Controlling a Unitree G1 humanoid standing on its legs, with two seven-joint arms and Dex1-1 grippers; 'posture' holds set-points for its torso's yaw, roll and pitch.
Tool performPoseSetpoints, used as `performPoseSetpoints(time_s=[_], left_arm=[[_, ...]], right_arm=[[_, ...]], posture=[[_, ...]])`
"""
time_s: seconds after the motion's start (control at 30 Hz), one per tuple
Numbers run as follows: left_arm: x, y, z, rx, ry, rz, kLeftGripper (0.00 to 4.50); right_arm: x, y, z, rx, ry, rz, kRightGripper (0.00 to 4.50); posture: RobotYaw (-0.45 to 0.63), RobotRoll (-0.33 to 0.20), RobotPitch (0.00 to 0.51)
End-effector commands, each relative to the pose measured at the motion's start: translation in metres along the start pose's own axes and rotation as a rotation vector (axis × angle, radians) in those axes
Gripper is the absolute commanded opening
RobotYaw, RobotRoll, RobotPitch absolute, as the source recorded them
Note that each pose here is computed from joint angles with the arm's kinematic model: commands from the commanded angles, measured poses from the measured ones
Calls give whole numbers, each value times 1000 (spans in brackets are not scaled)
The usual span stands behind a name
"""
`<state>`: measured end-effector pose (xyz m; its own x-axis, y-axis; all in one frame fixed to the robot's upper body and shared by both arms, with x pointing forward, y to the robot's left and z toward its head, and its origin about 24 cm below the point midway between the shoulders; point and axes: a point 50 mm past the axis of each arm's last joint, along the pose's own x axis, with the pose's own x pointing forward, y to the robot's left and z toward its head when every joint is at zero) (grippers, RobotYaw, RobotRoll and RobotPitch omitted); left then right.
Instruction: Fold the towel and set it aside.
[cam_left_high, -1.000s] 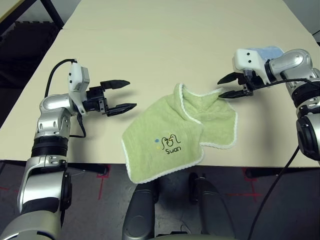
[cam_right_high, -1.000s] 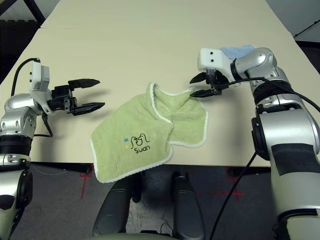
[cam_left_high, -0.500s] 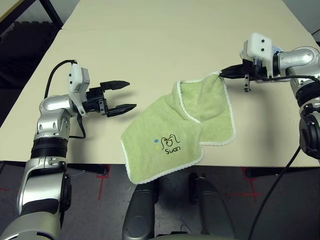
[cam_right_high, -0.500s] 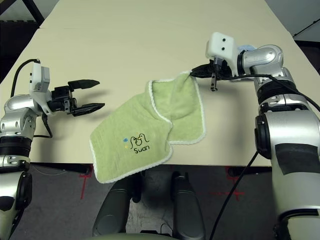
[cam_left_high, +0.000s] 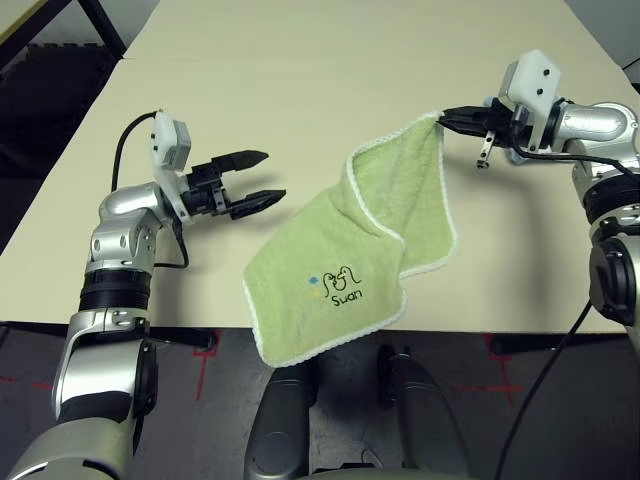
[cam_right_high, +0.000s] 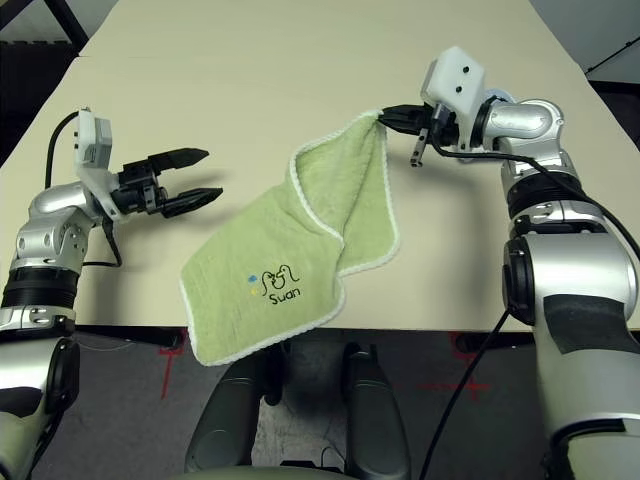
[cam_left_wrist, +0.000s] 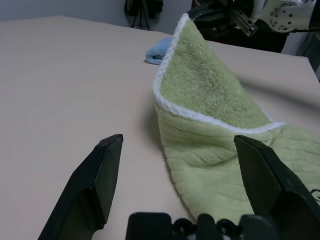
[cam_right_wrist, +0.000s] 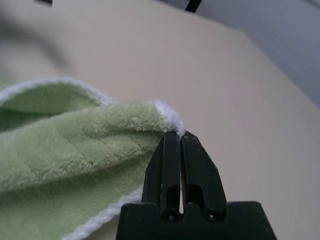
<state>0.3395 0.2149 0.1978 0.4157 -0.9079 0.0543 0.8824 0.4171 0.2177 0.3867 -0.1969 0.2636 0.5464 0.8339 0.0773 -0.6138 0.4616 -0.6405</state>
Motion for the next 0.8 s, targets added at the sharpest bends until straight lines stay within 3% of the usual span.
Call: performPoseSetpoints(time_s=[0.03,0.3,0.5,0.73,0.8], left_arm=[[11,-6,-3,-22,-7,-40,4500],[11,-10,-12,-26,29,-62,4500],[6,-10,-21,-13,73,-53,4500],[24,-8,-23,7,34,-45,4500],[38,-4,-15,-9,-34,-11,4500]], right_arm=[[7,-18,35,40,-211,-40,31],[13,-35,62,187,-386,-154,31],[25,-37,83,187,-442,-142,31],[34,-50,116,121,-458,-174,31],[35,-53,125,96,-449,-171,31]], posture=[[67,0,230],[48,0,226],[44,0,227],[49,0,218],[52,0,216]])
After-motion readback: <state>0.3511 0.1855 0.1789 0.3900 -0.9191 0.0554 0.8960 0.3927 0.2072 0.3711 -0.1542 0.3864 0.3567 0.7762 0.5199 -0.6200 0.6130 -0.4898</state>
